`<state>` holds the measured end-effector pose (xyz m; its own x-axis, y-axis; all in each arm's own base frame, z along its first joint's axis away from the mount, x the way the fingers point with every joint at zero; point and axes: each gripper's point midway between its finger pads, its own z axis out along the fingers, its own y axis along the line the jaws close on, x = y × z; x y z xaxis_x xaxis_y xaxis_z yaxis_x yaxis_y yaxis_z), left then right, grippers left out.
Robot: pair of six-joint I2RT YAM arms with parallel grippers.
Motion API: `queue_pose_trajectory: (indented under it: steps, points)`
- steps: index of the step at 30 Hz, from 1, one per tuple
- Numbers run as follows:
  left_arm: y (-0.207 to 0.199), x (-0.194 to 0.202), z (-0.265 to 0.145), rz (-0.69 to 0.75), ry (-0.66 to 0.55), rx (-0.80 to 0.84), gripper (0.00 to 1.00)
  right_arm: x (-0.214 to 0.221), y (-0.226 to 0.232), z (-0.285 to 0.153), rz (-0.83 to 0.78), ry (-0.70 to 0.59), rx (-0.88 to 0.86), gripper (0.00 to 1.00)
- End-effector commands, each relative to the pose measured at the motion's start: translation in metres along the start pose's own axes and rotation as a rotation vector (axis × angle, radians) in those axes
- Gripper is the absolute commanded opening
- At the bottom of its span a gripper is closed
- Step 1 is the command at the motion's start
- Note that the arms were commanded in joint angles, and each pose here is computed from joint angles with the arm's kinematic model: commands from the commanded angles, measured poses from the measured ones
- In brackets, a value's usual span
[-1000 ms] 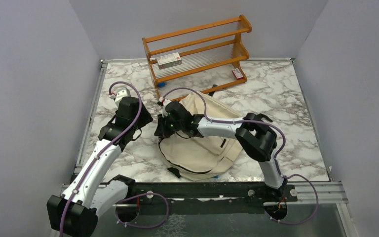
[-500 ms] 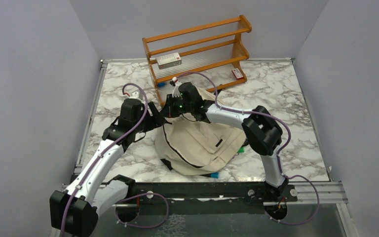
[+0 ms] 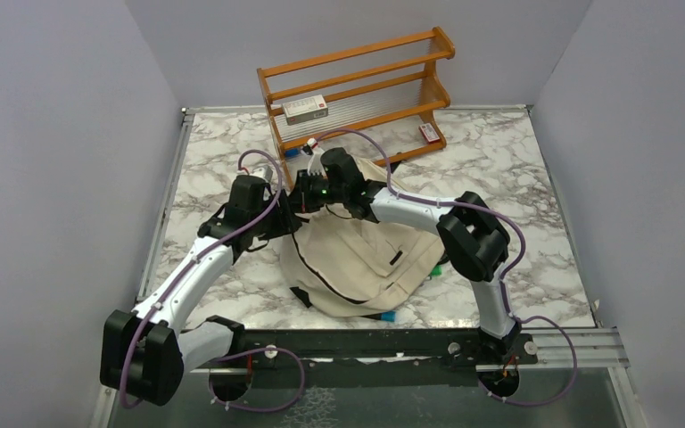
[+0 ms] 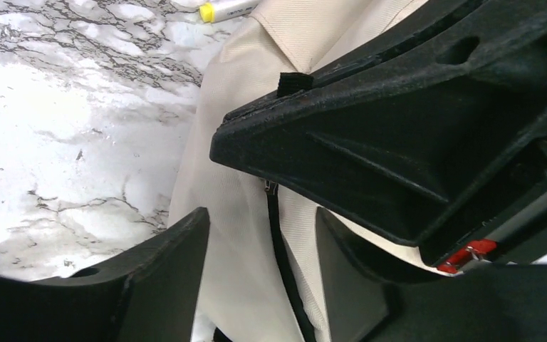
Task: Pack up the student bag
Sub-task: Zip the student bag at the center of the board.
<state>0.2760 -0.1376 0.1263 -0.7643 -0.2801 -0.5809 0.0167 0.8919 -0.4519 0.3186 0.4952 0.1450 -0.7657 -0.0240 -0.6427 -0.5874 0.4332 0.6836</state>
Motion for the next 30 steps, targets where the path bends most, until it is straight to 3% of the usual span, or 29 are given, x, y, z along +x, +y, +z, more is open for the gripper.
queue_pose_trajectory:
  steps: [1, 7, 8, 30]
  points:
    - [0.006, 0.000, 0.005, 0.027, -0.006, -0.021, 0.48, -0.036, 0.040, -0.012, -0.048, -0.086, -0.103, 0.01]
    - [0.003, 0.008, 0.005, 0.029, 0.018, 0.008, 0.03, -0.036, 0.033, -0.010, -0.054, -0.095, -0.074, 0.01]
    - [0.004, 0.009, 0.004, 0.032, 0.019, 0.010, 0.00, -0.037, 0.031, -0.010, -0.057, -0.096, -0.070, 0.01]
    - [0.012, 0.028, -0.013, 0.014, 0.083, -0.031, 0.00, -0.061, -0.075, -0.033, -0.153, -0.224, 0.283, 0.01]
